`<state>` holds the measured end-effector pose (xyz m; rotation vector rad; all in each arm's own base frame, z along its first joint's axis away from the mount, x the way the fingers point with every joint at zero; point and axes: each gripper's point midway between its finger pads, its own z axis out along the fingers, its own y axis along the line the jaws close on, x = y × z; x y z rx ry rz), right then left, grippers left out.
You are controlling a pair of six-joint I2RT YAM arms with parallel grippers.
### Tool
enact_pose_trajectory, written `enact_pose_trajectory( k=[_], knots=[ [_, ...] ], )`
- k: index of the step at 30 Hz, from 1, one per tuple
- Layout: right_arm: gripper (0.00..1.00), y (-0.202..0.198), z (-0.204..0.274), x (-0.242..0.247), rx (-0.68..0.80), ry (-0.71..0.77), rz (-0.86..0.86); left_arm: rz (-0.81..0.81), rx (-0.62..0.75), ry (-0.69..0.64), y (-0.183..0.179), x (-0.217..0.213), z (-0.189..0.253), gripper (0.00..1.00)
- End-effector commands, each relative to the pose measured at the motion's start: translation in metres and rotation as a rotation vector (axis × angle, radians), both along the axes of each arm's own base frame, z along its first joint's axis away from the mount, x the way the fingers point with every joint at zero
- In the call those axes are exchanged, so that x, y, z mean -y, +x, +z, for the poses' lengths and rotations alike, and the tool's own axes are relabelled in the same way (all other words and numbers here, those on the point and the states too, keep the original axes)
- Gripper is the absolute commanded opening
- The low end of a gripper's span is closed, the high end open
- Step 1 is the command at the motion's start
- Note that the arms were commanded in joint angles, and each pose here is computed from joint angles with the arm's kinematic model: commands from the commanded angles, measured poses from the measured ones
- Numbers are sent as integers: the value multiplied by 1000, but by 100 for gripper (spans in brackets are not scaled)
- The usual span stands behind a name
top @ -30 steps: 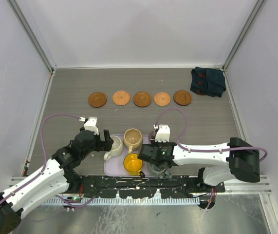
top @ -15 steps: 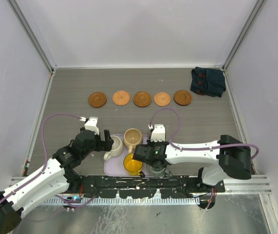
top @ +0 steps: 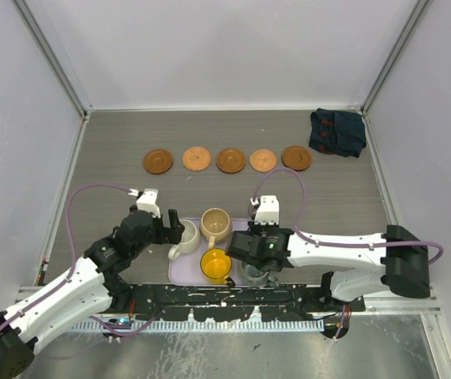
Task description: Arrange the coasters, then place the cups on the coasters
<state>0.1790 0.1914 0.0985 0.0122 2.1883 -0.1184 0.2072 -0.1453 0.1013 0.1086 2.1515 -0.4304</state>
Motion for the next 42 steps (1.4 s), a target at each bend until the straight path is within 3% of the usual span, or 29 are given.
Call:
enact_pose_trajectory(
  k=[1, 9, 13, 23, 29, 42],
  knots=[
    [1, 28, 58, 18, 248, 17, -57, 7, 81, -34, 10, 4, 19, 96],
    [1, 64, 88, 52, 321, 56, -67, 9, 90, -37, 13, 5, 21, 96],
    [1, 101, 102, 85, 353, 142, -72, 14, 105, -36, 16, 6, 24, 96],
    [1, 191, 128, 126, 308, 120, -15, 47, 143, -19, 28, 4, 34, 96],
    [1, 236, 122, 136, 384, 138, 68, 90, 174, -11, 34, -2, 35, 96],
    [1, 297, 90, 149, 358, 74, 54, 121, 186, 13, 40, -6, 35, 96]
  ],
)
